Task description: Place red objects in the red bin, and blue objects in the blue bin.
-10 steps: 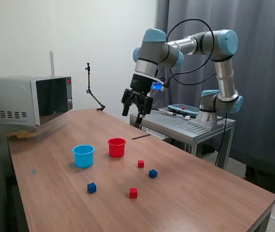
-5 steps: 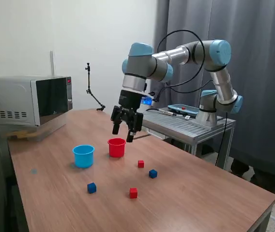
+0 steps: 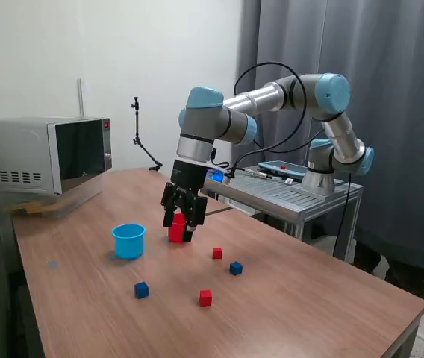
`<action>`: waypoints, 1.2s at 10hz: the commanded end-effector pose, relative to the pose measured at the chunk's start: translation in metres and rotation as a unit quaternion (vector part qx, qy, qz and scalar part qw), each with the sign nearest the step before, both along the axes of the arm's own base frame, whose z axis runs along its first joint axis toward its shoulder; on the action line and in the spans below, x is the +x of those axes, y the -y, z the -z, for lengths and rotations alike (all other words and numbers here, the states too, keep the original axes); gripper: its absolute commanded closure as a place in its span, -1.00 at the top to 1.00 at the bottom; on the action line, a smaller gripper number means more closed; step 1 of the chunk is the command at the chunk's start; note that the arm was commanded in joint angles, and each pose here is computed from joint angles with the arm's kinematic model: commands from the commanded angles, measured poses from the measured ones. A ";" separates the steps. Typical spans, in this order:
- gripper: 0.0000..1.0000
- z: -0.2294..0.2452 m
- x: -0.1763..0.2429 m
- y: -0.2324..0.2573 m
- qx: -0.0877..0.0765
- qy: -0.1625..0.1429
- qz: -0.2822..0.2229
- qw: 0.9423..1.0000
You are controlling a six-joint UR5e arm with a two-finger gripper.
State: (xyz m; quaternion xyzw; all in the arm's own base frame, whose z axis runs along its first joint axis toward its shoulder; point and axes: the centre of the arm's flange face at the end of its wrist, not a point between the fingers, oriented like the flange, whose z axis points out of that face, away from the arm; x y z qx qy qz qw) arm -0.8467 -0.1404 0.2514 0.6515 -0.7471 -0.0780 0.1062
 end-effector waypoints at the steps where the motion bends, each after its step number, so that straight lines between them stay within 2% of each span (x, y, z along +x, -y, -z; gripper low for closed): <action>1: 1.00 0.021 -0.007 -0.014 0.014 0.005 0.021 1.000; 4: 1.00 0.048 -0.018 -0.026 0.014 0.009 0.041 0.999; 8: 1.00 0.070 -0.030 -0.030 0.012 0.010 0.035 0.999; 12: 1.00 0.094 -0.033 -0.029 0.015 0.020 -0.005 1.000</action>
